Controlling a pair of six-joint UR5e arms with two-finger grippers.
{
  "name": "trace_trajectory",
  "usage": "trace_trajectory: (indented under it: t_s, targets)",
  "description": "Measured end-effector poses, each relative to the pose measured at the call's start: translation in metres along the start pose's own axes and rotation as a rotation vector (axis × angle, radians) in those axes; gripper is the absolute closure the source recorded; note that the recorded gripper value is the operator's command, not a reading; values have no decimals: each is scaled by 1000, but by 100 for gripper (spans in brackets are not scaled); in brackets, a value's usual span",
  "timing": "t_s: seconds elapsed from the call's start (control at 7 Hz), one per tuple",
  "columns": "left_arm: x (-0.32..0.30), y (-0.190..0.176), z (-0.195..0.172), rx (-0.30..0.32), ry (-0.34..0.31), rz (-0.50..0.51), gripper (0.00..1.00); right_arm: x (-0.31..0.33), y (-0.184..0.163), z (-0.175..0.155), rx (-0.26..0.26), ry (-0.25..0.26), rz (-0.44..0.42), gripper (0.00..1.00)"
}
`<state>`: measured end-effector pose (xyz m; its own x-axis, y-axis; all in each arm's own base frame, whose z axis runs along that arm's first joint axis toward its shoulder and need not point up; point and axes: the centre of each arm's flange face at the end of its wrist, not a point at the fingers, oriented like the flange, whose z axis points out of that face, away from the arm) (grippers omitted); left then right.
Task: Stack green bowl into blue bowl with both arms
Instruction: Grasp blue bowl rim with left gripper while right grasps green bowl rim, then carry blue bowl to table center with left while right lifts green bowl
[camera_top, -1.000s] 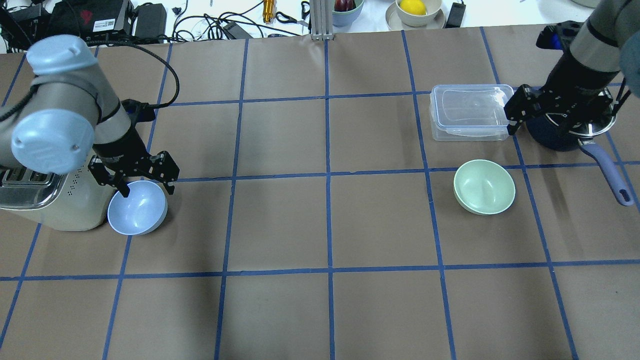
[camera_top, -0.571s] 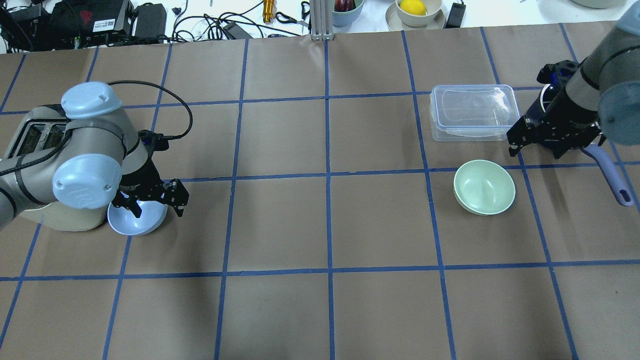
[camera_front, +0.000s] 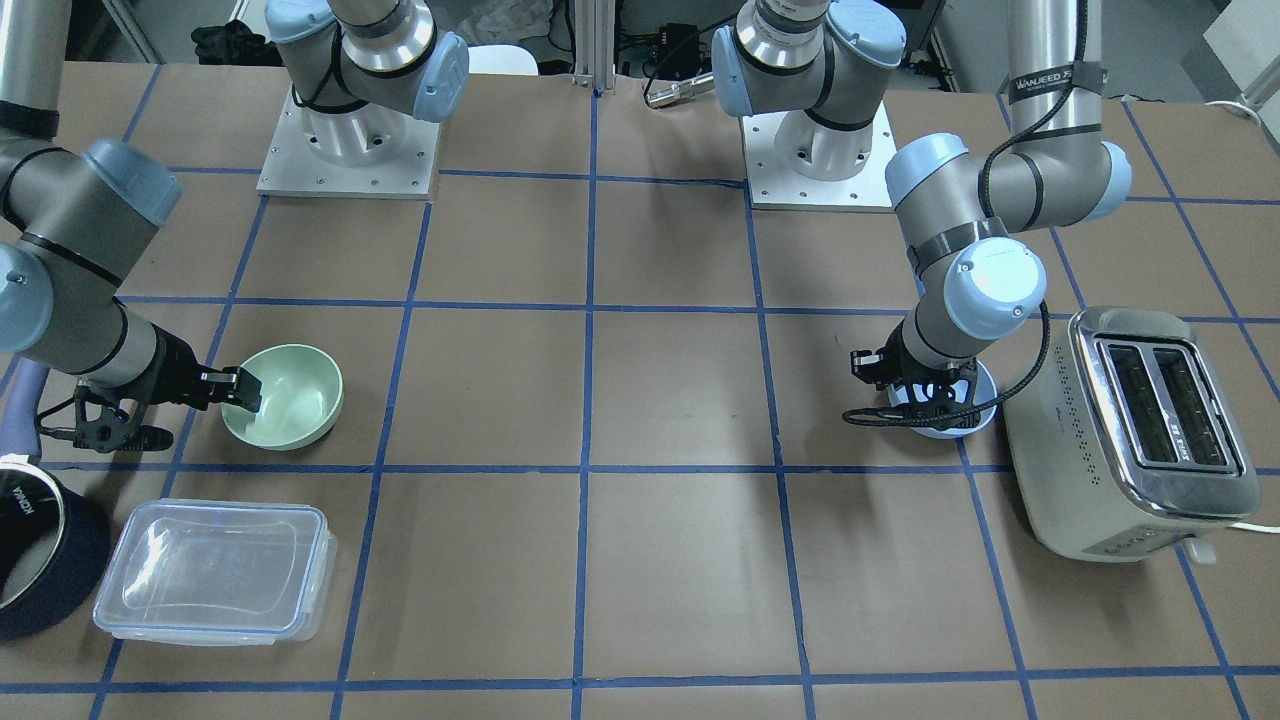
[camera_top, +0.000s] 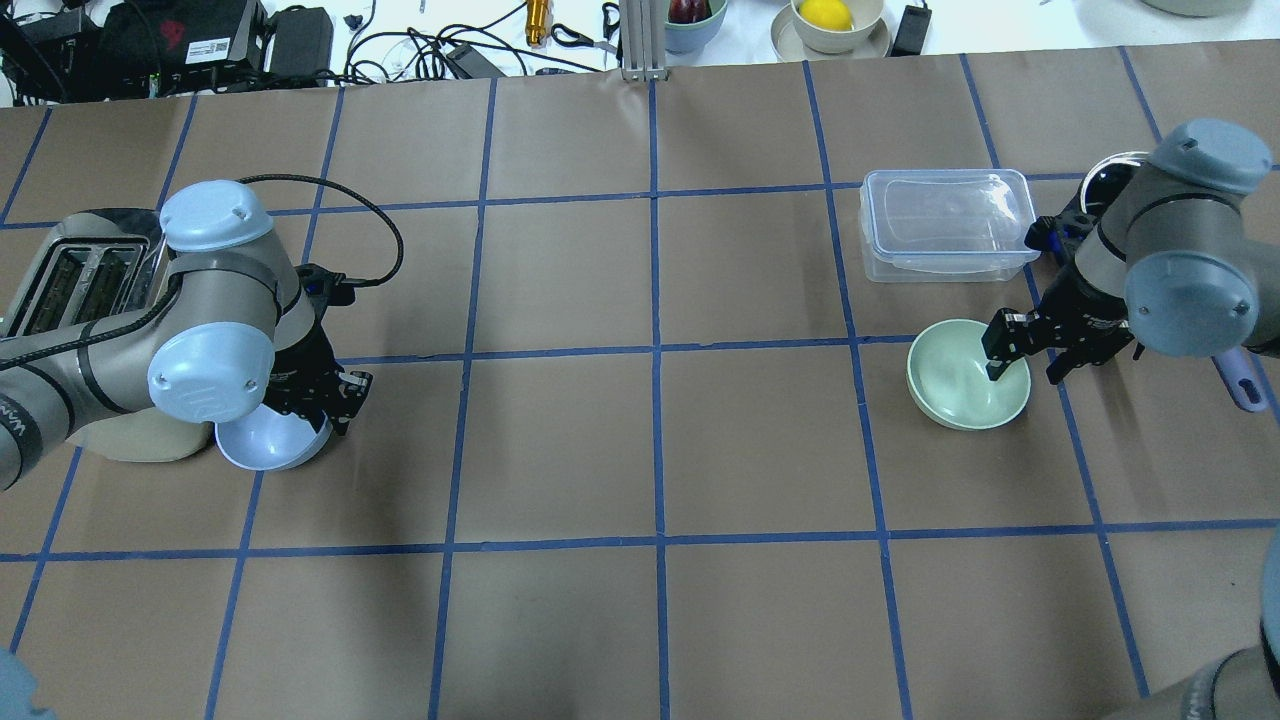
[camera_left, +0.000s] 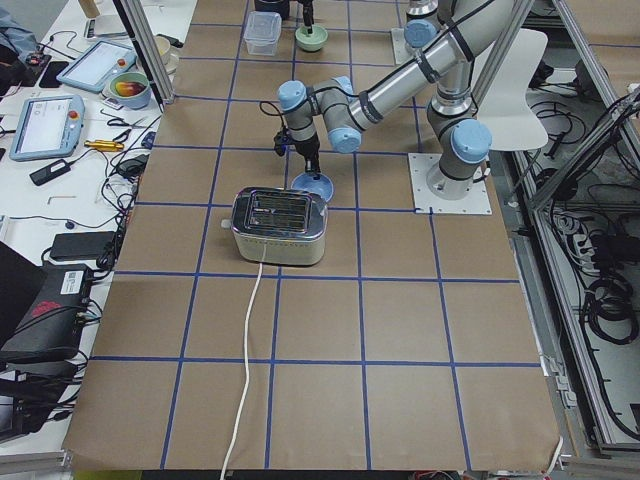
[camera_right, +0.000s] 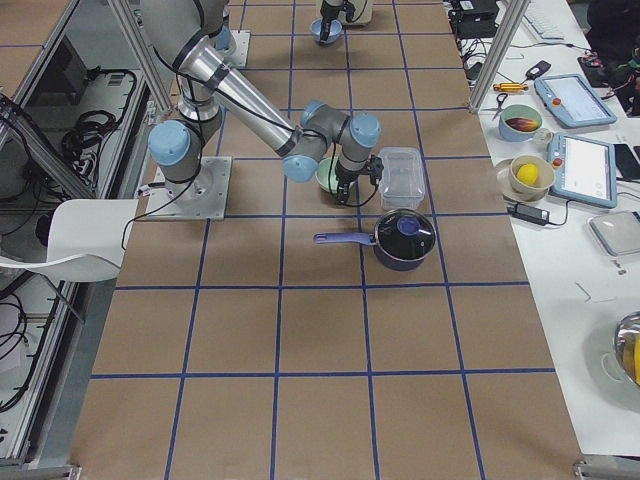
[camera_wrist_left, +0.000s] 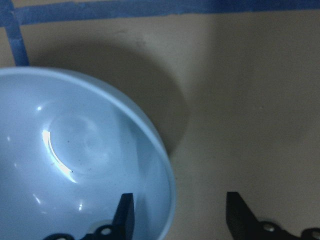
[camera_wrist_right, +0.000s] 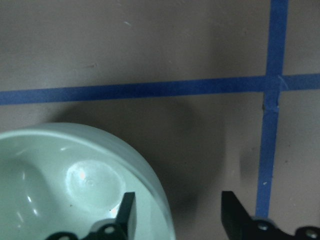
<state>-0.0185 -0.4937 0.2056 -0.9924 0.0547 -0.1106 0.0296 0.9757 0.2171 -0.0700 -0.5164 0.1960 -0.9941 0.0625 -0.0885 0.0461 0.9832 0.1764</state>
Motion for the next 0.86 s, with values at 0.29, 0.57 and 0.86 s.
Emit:
trace_trajectory:
  t_s: [0.29, 0.57, 0.86]
  targets:
    - [40, -18, -28, 57, 31, -35, 100, 0, 0, -2, 2, 1, -2, 100]
    - [114, -55, -80, 129, 143, -105, 100, -1, -7, -20, 17, -1, -4, 100]
    - [232, -76, -101, 151, 180, -169, 100, -1, -24, -66, -7, -30, -6, 100]
